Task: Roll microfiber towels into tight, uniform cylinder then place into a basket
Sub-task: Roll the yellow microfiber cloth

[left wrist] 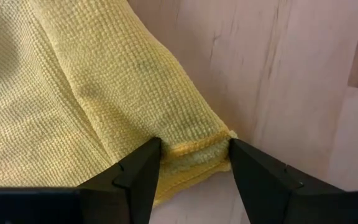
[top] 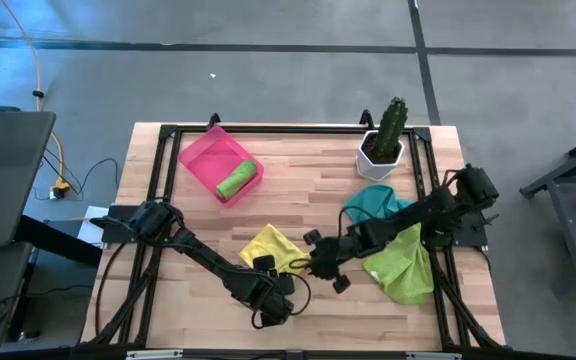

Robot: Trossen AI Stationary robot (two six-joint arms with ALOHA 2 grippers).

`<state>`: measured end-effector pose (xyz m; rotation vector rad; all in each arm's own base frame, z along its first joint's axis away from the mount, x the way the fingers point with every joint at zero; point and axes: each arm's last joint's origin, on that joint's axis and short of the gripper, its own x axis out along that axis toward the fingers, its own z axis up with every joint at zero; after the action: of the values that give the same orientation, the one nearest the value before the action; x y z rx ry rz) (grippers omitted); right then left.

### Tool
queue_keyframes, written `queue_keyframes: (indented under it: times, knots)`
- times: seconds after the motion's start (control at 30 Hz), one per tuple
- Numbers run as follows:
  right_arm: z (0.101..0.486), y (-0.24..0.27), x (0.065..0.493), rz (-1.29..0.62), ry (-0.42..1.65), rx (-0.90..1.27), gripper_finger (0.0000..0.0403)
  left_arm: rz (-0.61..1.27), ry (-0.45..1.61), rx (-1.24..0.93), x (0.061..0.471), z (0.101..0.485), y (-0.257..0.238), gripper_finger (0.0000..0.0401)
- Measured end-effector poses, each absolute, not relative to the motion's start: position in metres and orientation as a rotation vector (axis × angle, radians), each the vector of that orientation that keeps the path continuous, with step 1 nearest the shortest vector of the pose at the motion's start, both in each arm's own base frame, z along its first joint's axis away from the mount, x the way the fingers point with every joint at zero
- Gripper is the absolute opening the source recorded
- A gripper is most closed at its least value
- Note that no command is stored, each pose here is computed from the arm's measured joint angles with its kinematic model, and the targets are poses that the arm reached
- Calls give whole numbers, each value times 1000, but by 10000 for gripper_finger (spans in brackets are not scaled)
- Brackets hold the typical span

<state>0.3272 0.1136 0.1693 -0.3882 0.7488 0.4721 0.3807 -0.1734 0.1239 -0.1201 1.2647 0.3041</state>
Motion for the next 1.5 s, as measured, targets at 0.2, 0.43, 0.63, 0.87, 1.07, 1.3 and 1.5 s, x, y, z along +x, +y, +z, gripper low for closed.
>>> queue_keyframes:
  times: [0.2,0.43,0.63,0.87,1.07,1.3,1.5]
  knots:
    - [151,118,332,446,780,-416,129,309,1264,-126,381,124,-174,184]
    - [138,112,338,360,803,-449,187,309,1266,-127,380,124,-174,184]
    - [122,103,345,358,827,-428,193,309,1267,-129,380,124,-174,184]
    - [112,99,351,350,822,-416,193,313,1267,-135,380,124,-174,184]
    - [110,93,351,327,846,-368,175,304,1262,-131,381,128,-175,184]
    - [109,82,352,230,889,-261,87,285,1292,-18,381,142,-184,184]
    - [108,77,353,218,910,-161,9,317,1333,16,373,150,-191,184]
